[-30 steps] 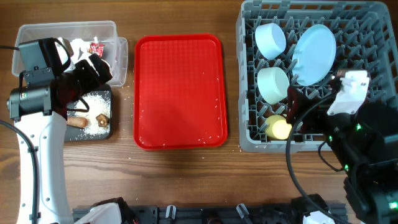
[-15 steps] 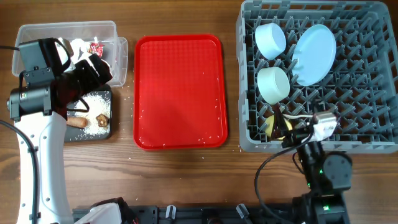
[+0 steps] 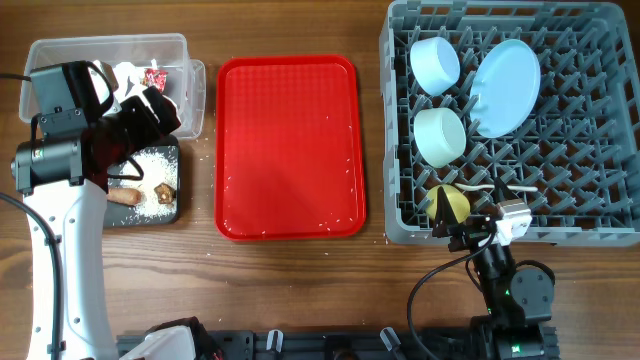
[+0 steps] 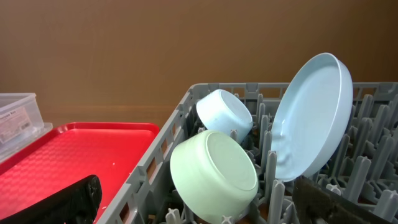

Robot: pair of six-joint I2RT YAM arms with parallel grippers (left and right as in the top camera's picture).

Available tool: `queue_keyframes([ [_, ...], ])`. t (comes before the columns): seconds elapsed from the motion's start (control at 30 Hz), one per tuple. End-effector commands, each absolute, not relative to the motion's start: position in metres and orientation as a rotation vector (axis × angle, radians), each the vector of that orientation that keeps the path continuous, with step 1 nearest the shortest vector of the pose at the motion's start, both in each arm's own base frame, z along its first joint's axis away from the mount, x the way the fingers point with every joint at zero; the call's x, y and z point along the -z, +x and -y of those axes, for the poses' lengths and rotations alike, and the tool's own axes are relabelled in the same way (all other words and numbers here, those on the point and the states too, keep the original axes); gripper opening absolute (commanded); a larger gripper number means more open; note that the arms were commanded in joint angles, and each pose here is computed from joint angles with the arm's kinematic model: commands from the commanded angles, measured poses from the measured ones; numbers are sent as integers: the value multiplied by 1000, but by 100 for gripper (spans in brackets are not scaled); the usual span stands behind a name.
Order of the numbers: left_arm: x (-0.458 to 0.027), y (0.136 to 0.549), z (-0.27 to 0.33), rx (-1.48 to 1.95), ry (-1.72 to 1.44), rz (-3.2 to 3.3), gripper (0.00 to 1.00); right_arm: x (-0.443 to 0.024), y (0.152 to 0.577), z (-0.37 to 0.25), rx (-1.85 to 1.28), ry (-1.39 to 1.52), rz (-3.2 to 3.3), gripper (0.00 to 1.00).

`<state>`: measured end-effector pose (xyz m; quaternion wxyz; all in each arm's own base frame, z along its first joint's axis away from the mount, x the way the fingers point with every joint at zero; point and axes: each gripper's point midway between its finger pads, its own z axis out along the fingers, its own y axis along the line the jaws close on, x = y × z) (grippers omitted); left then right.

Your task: Sort waste into correct bins and load items into the dishwasher rack

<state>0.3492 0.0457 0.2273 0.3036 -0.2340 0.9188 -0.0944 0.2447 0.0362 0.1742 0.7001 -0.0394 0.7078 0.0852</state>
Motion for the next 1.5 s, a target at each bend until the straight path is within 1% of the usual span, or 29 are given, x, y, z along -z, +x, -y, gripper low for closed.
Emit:
queue_keyframes([
  [0.0,-235,352,-47,251,-616,-2413,100,-176,244,-37,-185,-99,-1566,100],
  [0.57,-235,351,-47,251,-617,-2413,100,-175,244,-37,-185,-99,-1573,100],
  [0.7,-238,336,-43,252,-610,-2401,100,-175,244,-37,-185,-99,-1573,100],
  [0.9,-244,330,-36,255,-486,-2140,100,-175,244,-37,-185,-99,-1573,100],
  [1.03,-218,306,-28,268,-409,-1932,100,-175,244,-37,-185,-99,-1573,100],
  [1.23,-193,270,-9,292,-308,-1761,100,-175,244,-37,-185,-99,-1573,100],
  [1.47,-185,254,-1,287,-270,-1662,100,-175,244,-37,-185,-99,-1573,100],
])
